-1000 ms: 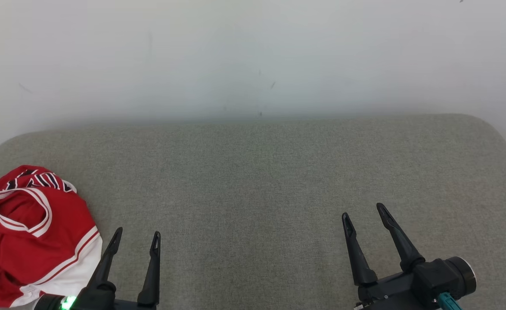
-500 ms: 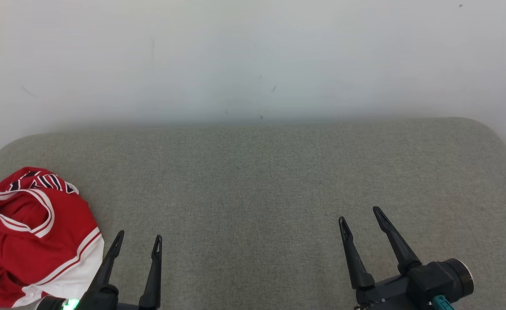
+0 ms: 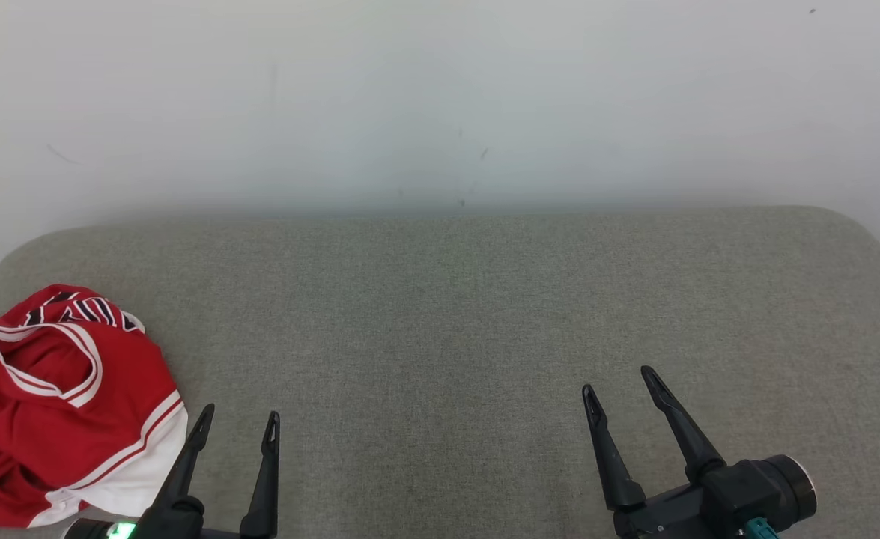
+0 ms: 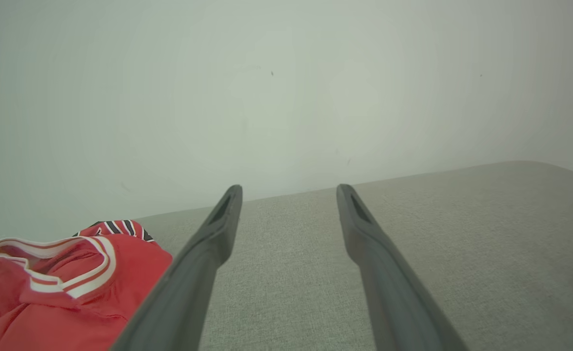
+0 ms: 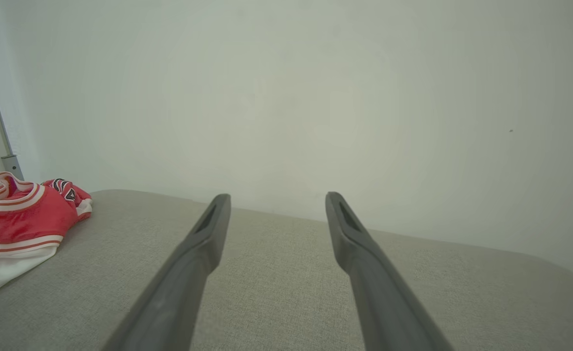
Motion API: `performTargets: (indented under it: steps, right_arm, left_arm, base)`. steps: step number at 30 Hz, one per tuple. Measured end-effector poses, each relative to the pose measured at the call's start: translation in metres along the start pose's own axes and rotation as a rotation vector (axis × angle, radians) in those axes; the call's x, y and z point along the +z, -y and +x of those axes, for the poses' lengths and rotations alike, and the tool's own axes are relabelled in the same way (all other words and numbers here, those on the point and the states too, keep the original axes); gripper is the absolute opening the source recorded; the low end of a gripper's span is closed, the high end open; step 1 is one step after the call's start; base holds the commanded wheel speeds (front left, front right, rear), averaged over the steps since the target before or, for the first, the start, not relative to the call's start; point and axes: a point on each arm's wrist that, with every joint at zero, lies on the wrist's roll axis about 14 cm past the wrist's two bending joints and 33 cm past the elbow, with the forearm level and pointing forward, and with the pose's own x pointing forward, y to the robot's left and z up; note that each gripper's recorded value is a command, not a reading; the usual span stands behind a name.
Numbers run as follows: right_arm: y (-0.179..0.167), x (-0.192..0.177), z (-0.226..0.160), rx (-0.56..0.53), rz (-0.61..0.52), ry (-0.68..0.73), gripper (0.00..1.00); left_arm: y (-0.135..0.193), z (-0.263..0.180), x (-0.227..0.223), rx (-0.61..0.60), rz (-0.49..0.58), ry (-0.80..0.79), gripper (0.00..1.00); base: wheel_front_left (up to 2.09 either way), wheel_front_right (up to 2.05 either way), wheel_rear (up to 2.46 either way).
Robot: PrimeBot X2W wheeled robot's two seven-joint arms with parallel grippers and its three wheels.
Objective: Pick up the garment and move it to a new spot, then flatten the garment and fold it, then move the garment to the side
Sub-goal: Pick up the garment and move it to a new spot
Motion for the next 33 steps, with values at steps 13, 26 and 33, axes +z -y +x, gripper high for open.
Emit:
performTargets:
  steps: [13,26,33]
  right_arm:
    - [-0.023,-0.006,0.01,0.077,0.018,-0.013,1.0]
    - [-0.069,-0.011,0.031,0.222,0.062,-0.014,1.0]
    - [-0.091,-0.013,0.037,0.29,0.076,-0.019,1.0]
  left_arm:
    - [-0.021,-0.014,-0.003,0.071,0.0,-0.015,1.0]
    - [-0.066,-0.05,-0.002,0.237,0.024,-0.03,1.0]
    - [-0.082,-0.07,0.002,0.316,0.031,-0.027,1.0]
  base:
    - [0.0,0.0,0.0]
    - [0.0,0.0,0.0]
    - [0.0,0.0,0.0]
